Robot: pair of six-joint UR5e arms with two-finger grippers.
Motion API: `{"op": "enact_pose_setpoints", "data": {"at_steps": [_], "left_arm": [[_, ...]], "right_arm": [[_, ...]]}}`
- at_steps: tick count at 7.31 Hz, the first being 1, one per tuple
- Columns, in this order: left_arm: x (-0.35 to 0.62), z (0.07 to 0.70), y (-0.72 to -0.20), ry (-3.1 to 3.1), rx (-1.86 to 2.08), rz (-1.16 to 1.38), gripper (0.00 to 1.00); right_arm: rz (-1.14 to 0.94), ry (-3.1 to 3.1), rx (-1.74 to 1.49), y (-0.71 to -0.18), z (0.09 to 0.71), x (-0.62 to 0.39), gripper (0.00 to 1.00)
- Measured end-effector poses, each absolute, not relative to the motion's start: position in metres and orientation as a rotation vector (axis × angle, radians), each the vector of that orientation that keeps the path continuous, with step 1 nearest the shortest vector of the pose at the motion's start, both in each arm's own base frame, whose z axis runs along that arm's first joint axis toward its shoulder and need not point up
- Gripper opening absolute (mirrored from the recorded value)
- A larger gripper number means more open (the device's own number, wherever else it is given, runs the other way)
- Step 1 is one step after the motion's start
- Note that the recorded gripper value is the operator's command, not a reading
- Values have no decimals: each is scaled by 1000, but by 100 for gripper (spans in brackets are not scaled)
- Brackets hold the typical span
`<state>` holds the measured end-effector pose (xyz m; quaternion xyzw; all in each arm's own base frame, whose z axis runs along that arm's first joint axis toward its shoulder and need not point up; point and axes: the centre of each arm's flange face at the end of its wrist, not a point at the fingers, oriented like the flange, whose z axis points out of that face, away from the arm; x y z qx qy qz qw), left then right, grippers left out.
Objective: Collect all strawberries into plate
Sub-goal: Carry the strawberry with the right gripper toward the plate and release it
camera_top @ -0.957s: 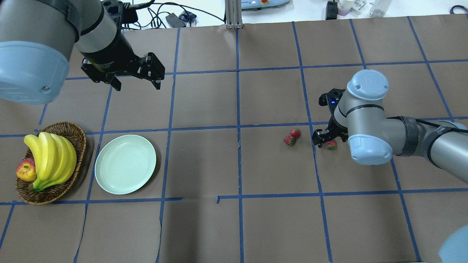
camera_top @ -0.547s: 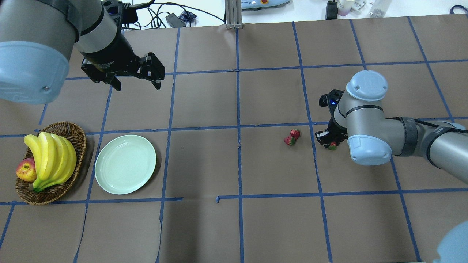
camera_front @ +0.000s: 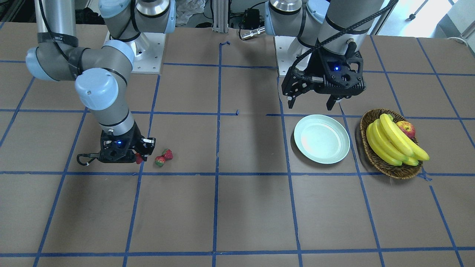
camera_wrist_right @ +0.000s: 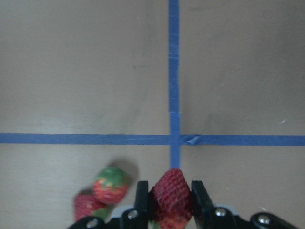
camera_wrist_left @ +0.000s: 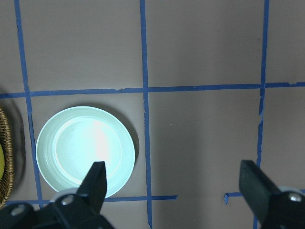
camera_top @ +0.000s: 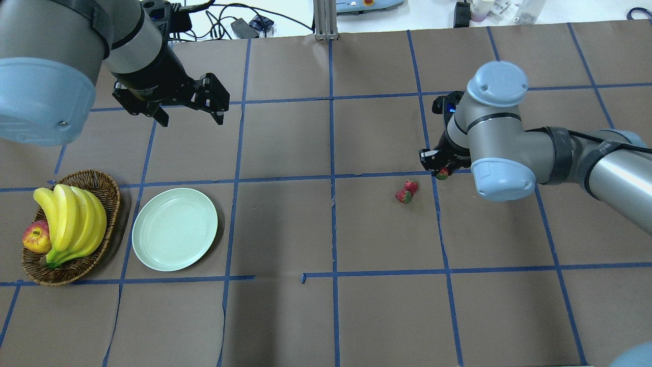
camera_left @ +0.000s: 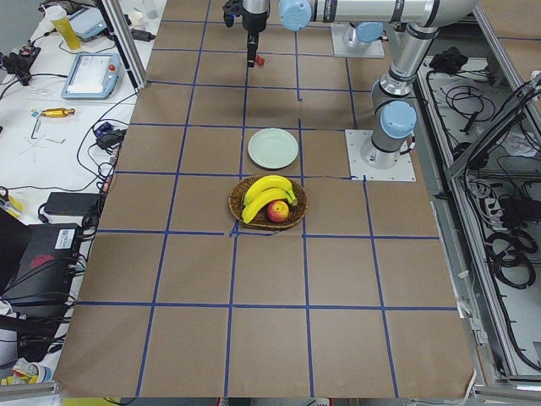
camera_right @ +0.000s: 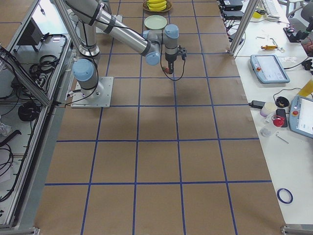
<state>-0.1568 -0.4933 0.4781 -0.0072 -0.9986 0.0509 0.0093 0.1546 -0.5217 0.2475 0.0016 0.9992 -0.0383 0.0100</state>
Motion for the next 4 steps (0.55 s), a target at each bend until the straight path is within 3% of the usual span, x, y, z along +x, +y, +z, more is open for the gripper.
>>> {"op": "enact_pose_setpoints", "data": {"at_steps": [2,4], "left_arm": [[-157,478,-493,-3119,-23,160,100],[-157,478,-493,-3119,-23,159,100]], "right_arm": [[-132,3088,124,-508,263,249,0],[-102,3069,140,-478,237,348,0]]}}
